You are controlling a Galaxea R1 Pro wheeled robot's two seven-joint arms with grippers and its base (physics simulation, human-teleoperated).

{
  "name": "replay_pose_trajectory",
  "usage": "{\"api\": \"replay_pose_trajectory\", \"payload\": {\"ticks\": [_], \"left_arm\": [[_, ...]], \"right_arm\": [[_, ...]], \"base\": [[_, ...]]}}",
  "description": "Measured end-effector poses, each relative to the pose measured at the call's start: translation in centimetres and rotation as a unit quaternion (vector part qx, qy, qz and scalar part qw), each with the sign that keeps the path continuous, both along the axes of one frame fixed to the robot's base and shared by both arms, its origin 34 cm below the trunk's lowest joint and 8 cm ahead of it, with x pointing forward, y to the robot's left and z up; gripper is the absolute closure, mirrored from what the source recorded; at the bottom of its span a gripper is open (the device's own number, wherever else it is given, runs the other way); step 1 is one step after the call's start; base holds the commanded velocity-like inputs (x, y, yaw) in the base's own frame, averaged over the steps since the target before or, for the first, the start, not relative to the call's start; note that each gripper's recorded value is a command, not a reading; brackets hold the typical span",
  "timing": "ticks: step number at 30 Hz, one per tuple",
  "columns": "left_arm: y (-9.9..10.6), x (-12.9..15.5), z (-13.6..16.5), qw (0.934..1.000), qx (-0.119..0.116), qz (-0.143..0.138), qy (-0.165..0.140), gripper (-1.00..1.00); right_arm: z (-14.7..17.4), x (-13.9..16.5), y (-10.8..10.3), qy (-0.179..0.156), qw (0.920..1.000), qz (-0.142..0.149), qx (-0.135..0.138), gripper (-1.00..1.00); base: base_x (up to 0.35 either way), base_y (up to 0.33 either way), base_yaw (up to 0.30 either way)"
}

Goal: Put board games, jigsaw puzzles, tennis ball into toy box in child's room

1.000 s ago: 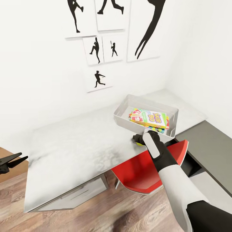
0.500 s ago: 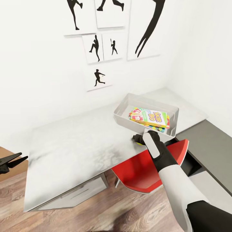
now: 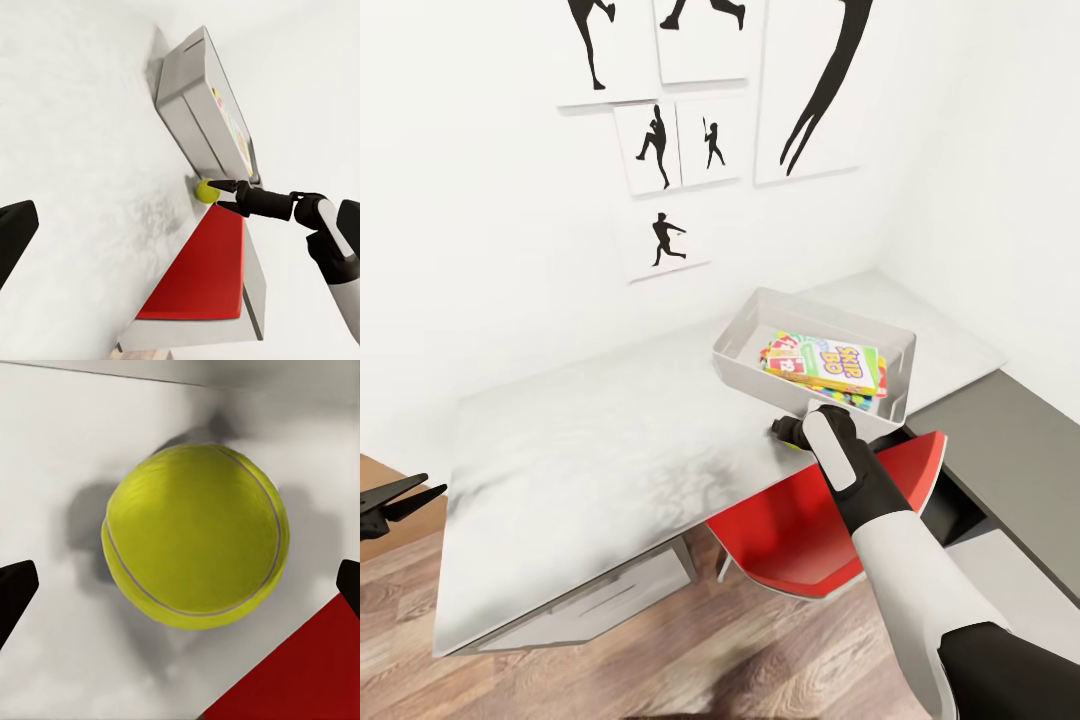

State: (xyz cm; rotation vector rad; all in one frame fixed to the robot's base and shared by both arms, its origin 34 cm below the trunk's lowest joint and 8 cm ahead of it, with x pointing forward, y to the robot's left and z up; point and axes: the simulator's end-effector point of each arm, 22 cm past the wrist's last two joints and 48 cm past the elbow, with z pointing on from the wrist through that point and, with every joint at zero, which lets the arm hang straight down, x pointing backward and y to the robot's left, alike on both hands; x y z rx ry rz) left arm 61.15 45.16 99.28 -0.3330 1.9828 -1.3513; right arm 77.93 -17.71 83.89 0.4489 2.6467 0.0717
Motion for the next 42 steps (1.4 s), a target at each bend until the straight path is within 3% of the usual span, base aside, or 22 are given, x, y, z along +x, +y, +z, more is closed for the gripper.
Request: {"api": "replay_pose_trajectory", "payload": {"ticks": [42], "left_arm": [[-0.01, 0.0, -0.06, 1.0, 0.0, 0.0, 0.0, -1.0]], "right_arm": [[-0.2, -0.12, -0.15, 0.002, 1.0, -0.002, 0.001, -1.0]], "base": [[0.028, -0.004, 0.0]]}}
